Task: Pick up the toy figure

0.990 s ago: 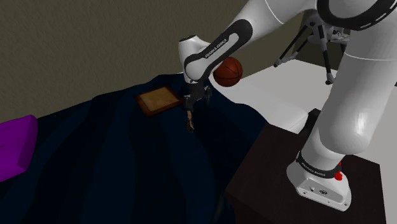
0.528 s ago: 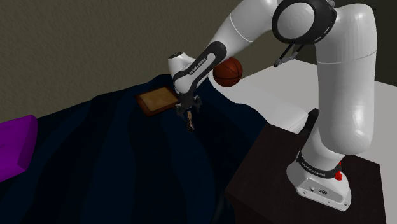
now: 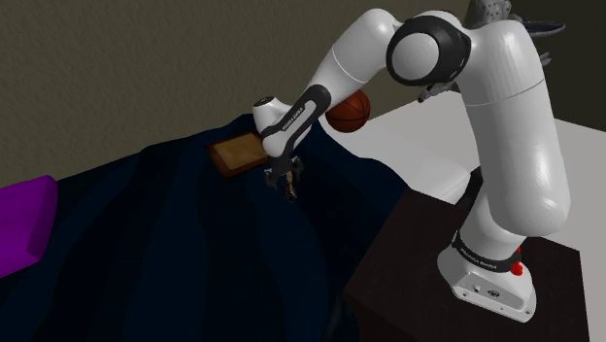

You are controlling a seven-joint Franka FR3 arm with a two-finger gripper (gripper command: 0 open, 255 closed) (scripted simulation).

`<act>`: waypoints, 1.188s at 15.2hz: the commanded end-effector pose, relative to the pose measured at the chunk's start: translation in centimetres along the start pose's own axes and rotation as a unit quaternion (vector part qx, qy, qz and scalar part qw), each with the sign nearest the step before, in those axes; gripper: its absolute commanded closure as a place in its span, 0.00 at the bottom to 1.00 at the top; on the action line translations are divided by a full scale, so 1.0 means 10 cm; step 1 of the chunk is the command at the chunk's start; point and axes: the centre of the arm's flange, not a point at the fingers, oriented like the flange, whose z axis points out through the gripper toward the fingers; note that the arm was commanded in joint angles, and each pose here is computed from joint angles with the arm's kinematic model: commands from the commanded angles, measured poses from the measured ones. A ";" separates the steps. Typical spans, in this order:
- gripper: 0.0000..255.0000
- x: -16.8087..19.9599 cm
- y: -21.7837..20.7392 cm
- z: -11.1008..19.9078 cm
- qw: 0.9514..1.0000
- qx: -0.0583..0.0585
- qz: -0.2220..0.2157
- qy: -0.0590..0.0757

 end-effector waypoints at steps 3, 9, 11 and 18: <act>0.00 0.01 -0.01 0.14 1.000 0.000 0.000 0.000; 1.00 0.00 -0.01 0.14 1.000 0.000 0.000 0.000; 1.00 0.00 -0.01 0.14 1.000 0.000 0.000 0.000; 1.00 0.00 0.01 -0.12 1.000 0.000 0.000 0.000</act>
